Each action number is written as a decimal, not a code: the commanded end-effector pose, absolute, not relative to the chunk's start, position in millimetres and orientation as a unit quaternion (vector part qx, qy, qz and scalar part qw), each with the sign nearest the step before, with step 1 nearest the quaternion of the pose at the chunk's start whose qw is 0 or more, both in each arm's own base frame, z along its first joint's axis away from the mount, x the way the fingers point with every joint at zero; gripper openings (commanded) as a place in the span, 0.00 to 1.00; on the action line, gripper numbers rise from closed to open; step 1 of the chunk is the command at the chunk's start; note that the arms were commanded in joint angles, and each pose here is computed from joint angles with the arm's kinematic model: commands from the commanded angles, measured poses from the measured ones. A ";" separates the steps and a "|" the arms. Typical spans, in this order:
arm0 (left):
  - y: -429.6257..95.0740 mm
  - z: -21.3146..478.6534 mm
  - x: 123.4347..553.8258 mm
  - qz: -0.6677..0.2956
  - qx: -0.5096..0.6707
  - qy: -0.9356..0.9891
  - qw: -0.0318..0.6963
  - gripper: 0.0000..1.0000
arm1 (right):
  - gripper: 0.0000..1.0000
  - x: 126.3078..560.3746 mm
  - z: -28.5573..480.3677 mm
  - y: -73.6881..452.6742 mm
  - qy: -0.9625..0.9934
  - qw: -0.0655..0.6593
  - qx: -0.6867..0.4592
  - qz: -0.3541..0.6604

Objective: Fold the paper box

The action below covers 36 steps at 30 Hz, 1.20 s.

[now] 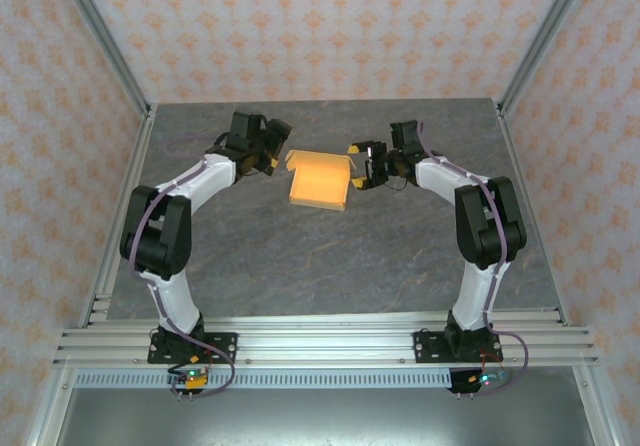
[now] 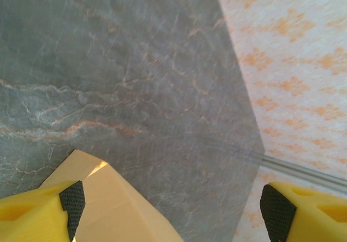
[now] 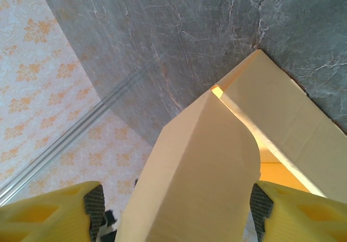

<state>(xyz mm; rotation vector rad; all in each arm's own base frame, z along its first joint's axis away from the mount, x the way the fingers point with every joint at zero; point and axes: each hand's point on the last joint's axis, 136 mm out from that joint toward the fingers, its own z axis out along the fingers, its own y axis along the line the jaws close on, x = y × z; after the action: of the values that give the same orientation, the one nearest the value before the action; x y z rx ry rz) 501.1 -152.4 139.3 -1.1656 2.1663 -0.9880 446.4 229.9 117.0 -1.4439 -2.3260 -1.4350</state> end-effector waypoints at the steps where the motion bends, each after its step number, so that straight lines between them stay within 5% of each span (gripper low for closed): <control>1: -172.7 158.5 509.1 -0.399 -0.406 0.787 0.237 0.85 | 0.73 453.4 136.5 237.3 -0.747 0.022 -0.459 -0.480; 6: -181.6 155.2 503.4 -0.403 -0.400 0.792 0.226 0.82 | 0.73 455.0 138.0 237.7 -0.747 0.018 -0.460 -0.481; 12: -184.4 154.9 498.7 -0.416 -0.408 0.782 0.221 0.62 | 0.70 453.1 134.6 241.9 -0.748 0.020 -0.458 -0.480; 24: -214.6 148.7 475.0 -0.439 -0.425 0.771 0.183 0.67 | 0.70 450.9 130.5 245.3 -0.748 0.023 -0.458 -0.480; 36: -220.8 123.6 448.0 -0.423 -0.430 0.779 0.172 0.52 | 0.68 415.6 99.5 231.4 -0.799 0.031 -0.432 -0.417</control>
<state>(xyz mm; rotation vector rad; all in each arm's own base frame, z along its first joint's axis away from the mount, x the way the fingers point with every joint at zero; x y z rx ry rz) 451.1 -217.2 109.5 -1.2475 2.2523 -1.1650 433.7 234.7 106.7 -1.3867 -2.3940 -1.3657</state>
